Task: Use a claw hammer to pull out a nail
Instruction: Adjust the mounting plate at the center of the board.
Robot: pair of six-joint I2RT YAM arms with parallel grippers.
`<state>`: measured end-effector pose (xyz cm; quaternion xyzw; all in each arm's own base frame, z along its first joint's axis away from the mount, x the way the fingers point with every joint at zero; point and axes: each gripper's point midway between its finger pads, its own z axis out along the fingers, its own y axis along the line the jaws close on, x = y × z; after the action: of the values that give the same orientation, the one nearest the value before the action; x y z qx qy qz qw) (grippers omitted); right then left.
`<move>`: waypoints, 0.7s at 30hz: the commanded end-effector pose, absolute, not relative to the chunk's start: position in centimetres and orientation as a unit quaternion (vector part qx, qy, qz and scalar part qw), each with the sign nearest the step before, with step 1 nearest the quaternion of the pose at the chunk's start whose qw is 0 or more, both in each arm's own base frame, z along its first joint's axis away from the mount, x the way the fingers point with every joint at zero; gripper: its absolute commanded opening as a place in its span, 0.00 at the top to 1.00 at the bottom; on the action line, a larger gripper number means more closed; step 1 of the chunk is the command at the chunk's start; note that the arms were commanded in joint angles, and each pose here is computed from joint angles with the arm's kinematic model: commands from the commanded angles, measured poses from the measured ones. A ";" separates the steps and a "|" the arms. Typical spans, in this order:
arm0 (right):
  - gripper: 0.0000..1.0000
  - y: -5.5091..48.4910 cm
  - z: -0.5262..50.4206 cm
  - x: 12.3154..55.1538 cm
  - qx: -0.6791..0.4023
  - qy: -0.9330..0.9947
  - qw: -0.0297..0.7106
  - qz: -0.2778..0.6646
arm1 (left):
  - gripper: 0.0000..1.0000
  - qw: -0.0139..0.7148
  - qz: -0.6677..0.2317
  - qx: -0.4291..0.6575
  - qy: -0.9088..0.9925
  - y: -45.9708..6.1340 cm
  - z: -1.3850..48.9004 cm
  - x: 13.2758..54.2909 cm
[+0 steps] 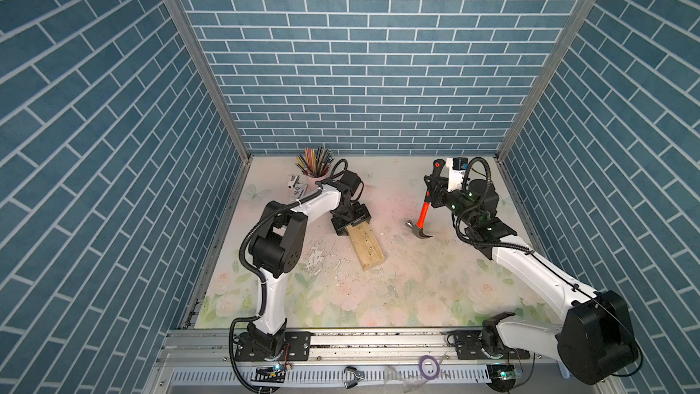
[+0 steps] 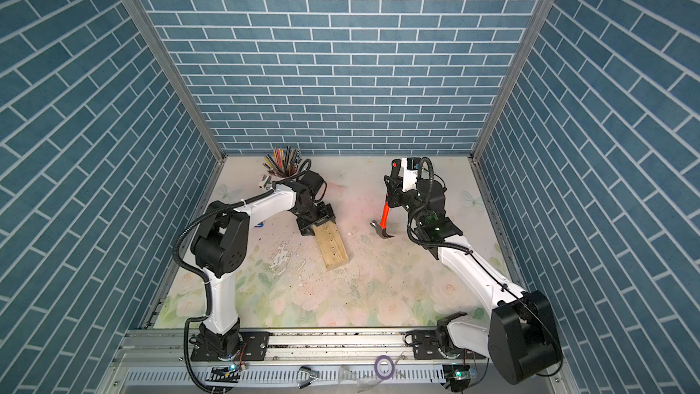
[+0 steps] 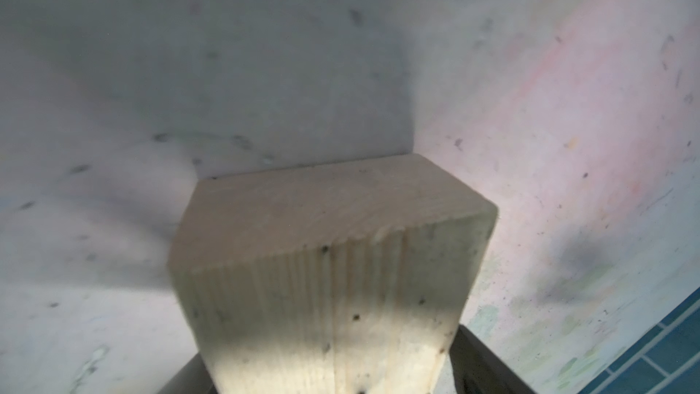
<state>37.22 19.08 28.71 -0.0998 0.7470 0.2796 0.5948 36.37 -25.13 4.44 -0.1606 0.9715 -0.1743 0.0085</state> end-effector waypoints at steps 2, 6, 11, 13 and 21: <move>0.99 18.1 31.7 36.6 -0.091 0.720 0.630 0.275 | 0.13 0.021 -0.167 -0.091 0.982 -27.5 3.6 35.8; 1.00 17.9 31.6 36.5 -0.086 0.725 0.628 0.271 | 0.13 0.032 -0.180 -0.074 0.980 -28.8 3.7 35.3; 1.00 17.9 31.6 36.3 -0.081 0.727 0.627 0.268 | 0.13 0.041 -0.192 -0.044 0.980 -30.4 4.4 34.5; 1.00 17.9 31.6 36.2 -0.080 0.727 0.627 0.267 | 0.13 0.040 -0.194 -0.034 0.980 -30.8 4.4 34.0; 1.00 17.7 31.4 35.9 -0.073 0.731 0.626 0.261 | 0.13 0.045 -0.159 -0.009 0.986 -30.6 3.9 31.7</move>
<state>36.37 18.06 28.09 -0.0811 0.7651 0.2522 0.5869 33.44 -31.19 4.49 -0.0188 0.9817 -0.1814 0.0551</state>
